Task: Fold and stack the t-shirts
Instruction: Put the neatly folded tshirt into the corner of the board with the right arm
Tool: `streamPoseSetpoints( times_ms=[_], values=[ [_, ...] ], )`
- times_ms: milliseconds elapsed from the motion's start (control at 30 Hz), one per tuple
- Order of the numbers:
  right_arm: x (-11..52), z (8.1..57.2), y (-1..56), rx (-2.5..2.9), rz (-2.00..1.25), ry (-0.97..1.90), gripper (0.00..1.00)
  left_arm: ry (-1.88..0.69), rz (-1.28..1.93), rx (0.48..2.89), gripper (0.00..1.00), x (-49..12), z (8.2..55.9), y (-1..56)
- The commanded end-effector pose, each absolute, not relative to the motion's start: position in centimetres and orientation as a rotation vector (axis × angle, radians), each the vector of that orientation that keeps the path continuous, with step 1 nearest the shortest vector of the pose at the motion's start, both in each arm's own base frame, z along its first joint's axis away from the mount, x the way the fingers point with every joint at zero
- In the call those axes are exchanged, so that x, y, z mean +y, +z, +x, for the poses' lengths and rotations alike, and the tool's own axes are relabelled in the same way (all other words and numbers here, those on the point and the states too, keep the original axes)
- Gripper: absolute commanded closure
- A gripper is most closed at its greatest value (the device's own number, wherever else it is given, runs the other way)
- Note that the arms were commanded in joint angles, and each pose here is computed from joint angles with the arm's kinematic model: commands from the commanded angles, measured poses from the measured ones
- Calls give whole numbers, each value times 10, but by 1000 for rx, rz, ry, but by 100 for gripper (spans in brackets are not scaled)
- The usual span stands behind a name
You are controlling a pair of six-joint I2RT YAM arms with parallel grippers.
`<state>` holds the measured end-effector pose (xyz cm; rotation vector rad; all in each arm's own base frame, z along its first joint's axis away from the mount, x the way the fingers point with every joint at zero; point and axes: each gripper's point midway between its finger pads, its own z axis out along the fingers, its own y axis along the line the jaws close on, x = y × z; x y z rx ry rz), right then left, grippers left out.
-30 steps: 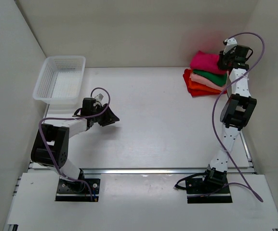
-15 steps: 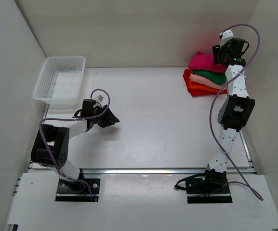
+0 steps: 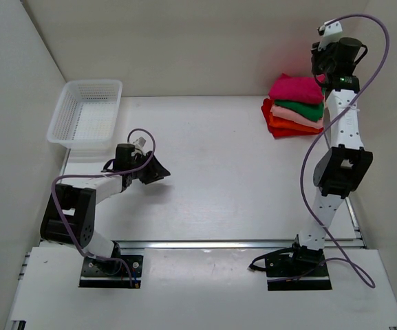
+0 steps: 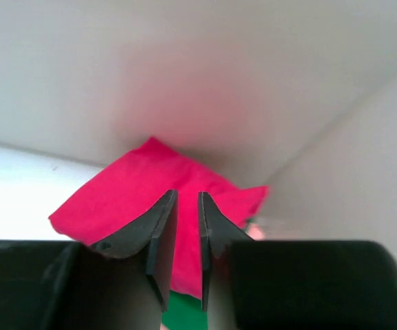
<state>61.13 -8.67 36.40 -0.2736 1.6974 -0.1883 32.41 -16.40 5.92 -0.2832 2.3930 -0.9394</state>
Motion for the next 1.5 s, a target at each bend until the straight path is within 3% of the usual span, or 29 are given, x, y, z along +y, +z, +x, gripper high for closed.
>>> streamPoseSetpoints(
  times_ms=[0,167,267,433,600,767,900,967,1100,1200,1333,1367,1400,1467],
  values=[
    [-83,640,271,1841,-295,-30,83,-984,-239,2326,49,-169,323,82],
    [-92,643,196,1996,-241,13,81,-955,-246,2321,49,-163,324,84],
    [-105,616,154,2145,-149,1,82,-948,-254,2320,48,-160,324,83],
    [-106,575,162,2148,-84,-61,83,-969,-254,2315,49,-164,325,82],
    [-100,592,165,2172,-101,-10,80,-996,-238,2313,48,-171,317,86],
    [-119,620,219,2059,-104,-74,60,-978,-232,2277,49,-163,311,98],
    [-102,608,285,1946,-127,-62,38,-961,-230,2264,48,-159,307,105],
    [-82,586,342,1857,-150,-116,1,-978,-219,2230,48,-160,309,118],
    [-45,521,400,1716,-17,-112,1,-1005,-201,2179,45,-166,304,134],
    [-27,475,373,1799,51,28,1,-1018,-193,2140,44,-168,300,147],
    [-7,411,286,2046,121,83,1,-922,-166,2179,33,-166,285,141],
    [-4,399,264,2116,146,104,1,-923,-160,2173,26,-166,284,142],
    [-4,384,241,2216,165,138,0,-927,-164,2166,2,-164,281,143],
    [-3,356,197,2363,196,178,1,-914,-184,2180,1,-160,276,135]
  ],
)
